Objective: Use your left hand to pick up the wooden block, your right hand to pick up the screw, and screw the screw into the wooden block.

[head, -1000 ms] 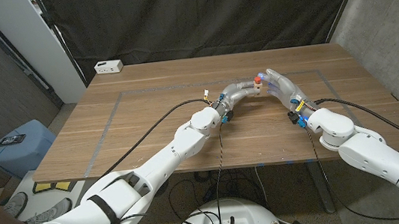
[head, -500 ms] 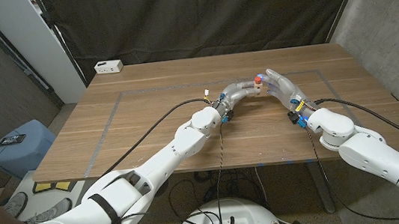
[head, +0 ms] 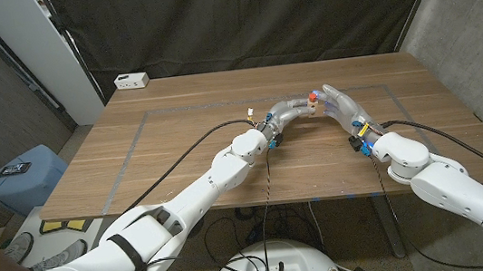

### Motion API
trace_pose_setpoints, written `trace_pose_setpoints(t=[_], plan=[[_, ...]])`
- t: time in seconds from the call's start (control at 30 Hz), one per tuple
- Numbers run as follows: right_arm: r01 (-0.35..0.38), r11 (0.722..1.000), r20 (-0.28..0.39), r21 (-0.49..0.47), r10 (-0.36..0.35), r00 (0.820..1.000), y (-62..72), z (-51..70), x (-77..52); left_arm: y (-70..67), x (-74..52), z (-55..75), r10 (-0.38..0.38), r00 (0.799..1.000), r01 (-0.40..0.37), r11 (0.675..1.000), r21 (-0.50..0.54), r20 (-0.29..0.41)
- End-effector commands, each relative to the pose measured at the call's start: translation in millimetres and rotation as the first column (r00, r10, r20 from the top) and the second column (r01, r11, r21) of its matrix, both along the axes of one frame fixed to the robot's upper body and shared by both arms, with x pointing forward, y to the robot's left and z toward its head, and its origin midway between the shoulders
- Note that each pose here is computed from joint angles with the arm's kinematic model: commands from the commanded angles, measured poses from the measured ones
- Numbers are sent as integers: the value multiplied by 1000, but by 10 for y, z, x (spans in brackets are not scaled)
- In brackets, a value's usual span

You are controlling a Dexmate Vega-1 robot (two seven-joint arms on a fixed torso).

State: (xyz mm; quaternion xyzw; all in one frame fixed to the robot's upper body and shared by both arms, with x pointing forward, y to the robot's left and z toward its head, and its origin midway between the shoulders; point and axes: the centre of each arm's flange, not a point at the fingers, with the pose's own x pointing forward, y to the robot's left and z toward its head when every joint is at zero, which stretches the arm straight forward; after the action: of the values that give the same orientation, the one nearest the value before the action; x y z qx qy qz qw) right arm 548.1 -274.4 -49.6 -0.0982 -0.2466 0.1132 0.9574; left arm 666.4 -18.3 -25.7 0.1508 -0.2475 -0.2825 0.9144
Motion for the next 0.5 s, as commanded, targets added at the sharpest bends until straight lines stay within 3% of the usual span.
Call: trace_pose_setpoints(t=[0.03,0.5], plan=[[8,1000,-3,4,-8,1000,-14,-30,-27,1,-4,-18,1,1000,-1,1000,-4,-6],[14,1000,0,10,-14,1000,-2,-55,-82,23,-23,-22,3,1000,-3,1000,-9,0]])
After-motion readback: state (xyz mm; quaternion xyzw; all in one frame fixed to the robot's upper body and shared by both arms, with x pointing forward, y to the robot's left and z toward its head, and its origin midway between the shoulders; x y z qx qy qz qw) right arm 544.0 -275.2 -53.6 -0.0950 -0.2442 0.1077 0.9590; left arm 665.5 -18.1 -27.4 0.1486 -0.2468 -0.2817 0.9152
